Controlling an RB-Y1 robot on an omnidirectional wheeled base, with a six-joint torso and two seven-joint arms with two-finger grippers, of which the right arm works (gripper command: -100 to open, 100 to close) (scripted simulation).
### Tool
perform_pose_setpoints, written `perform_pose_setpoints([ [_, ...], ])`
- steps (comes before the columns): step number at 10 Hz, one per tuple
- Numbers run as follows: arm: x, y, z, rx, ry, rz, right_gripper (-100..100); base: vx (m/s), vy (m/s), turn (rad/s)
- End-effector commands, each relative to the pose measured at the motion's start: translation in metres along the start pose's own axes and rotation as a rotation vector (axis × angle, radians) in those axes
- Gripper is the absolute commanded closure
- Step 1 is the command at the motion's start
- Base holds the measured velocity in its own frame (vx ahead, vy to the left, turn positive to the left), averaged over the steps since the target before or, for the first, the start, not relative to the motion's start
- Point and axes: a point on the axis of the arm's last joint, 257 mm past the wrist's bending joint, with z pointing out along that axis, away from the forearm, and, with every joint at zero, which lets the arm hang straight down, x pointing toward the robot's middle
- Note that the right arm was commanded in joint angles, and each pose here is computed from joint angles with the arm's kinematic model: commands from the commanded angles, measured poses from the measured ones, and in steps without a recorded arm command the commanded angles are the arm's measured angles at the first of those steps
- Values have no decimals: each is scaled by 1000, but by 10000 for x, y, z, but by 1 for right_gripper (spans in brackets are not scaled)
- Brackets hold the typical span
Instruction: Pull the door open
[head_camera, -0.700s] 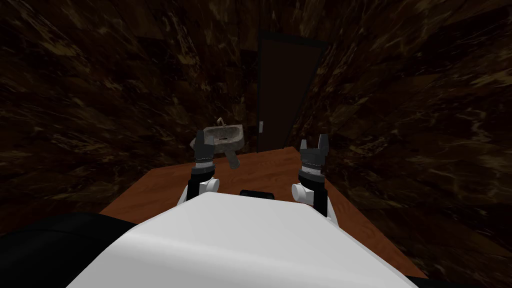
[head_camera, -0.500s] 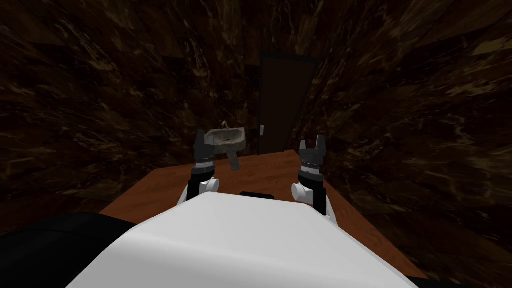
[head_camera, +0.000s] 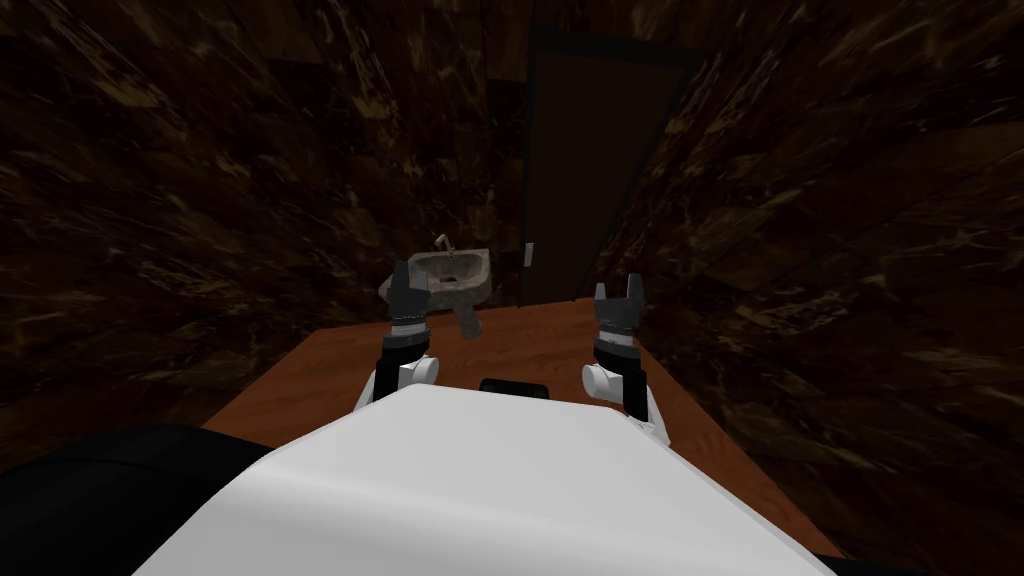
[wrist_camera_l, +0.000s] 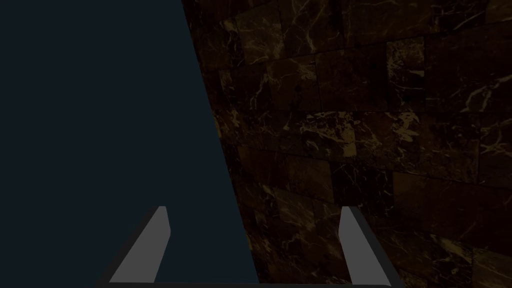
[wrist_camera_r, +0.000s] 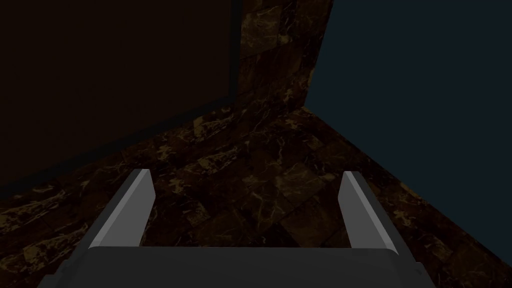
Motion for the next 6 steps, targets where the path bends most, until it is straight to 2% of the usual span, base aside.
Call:
perform_pose_setpoints([
  [1, -13, -103, 4, 15, -4, 29, -100, 68, -10, 78],
  [6, -109, -385, 0, 62, -22, 125, -100, 74, -19, 81],
])
